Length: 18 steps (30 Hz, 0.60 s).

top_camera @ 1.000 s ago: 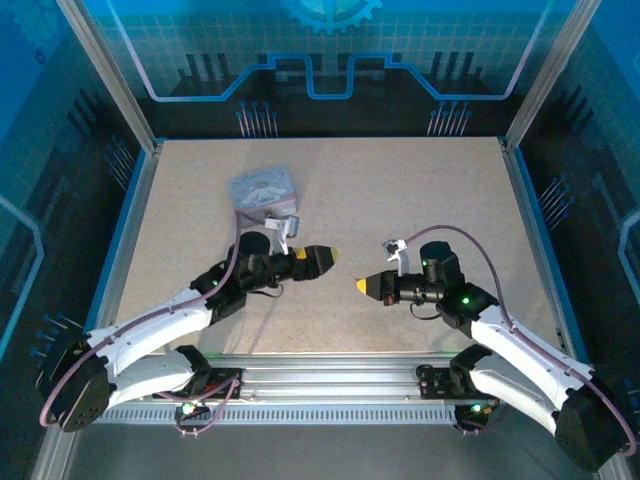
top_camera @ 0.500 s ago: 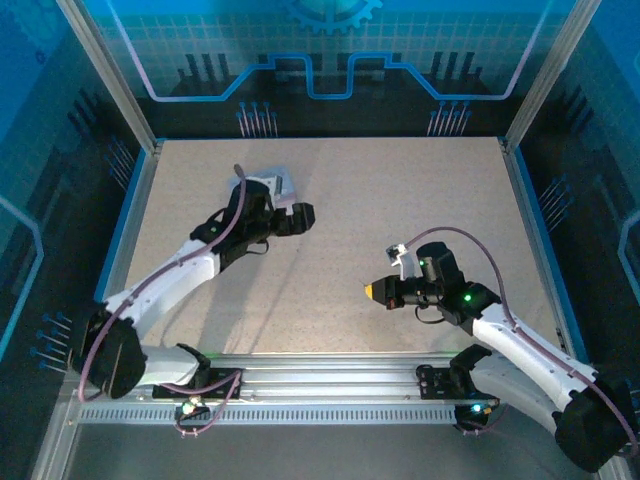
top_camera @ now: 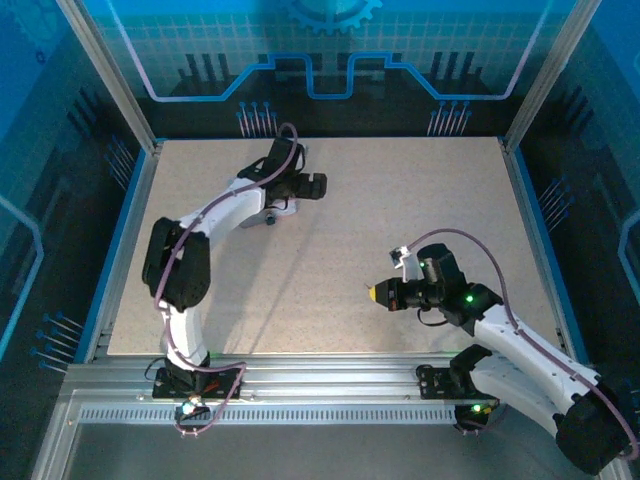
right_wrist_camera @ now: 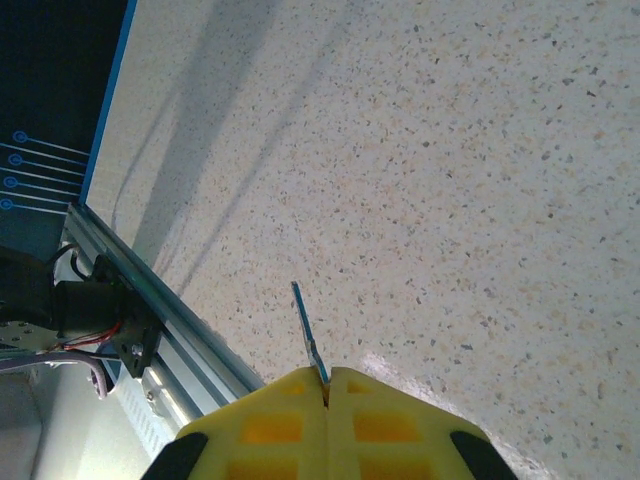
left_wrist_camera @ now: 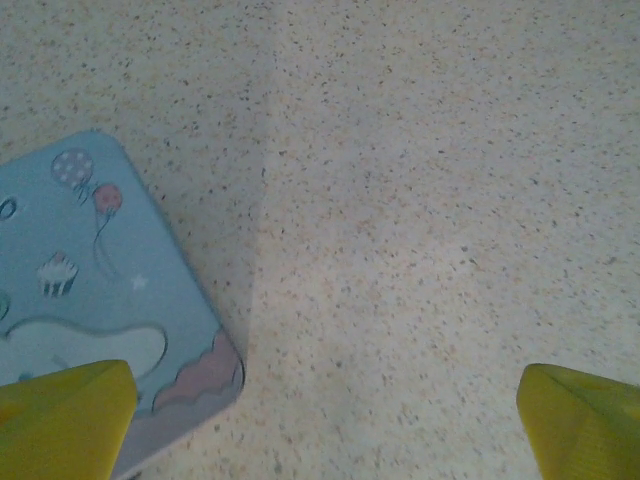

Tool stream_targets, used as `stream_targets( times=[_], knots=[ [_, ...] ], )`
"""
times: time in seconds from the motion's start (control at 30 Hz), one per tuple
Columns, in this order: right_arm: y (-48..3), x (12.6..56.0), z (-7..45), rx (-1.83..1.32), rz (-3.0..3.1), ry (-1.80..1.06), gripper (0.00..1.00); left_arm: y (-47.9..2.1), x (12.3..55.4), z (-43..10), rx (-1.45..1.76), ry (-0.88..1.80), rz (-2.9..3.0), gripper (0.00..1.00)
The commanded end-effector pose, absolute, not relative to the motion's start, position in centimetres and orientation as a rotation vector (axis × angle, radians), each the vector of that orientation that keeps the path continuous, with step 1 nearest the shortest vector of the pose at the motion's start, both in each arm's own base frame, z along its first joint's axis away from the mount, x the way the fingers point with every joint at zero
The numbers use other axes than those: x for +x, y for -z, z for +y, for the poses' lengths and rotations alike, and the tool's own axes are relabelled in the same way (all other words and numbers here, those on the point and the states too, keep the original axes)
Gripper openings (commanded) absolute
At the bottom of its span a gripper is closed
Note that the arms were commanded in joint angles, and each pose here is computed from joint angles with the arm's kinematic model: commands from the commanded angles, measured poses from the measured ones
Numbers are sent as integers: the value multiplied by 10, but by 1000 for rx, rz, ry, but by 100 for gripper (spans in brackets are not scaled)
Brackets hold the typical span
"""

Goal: Unlock the padlock with the key

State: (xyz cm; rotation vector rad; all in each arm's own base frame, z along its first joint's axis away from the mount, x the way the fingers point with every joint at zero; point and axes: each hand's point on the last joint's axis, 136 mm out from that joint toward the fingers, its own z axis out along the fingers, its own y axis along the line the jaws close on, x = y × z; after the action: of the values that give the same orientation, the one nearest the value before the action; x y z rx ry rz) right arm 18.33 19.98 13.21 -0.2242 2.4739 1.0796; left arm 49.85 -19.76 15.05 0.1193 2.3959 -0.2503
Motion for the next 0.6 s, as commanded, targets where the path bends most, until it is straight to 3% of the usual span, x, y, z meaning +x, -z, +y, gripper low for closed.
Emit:
stream_targets(
  times=[0.0,0.57],
  knots=[
    [-140,184,193,-184,2467,-1061,2,-143,509,-193,166,186,2432,99],
    [-135,183,188,-161,2482,-1041,2,-95,518,-186,198,106,2551,99]
  ],
)
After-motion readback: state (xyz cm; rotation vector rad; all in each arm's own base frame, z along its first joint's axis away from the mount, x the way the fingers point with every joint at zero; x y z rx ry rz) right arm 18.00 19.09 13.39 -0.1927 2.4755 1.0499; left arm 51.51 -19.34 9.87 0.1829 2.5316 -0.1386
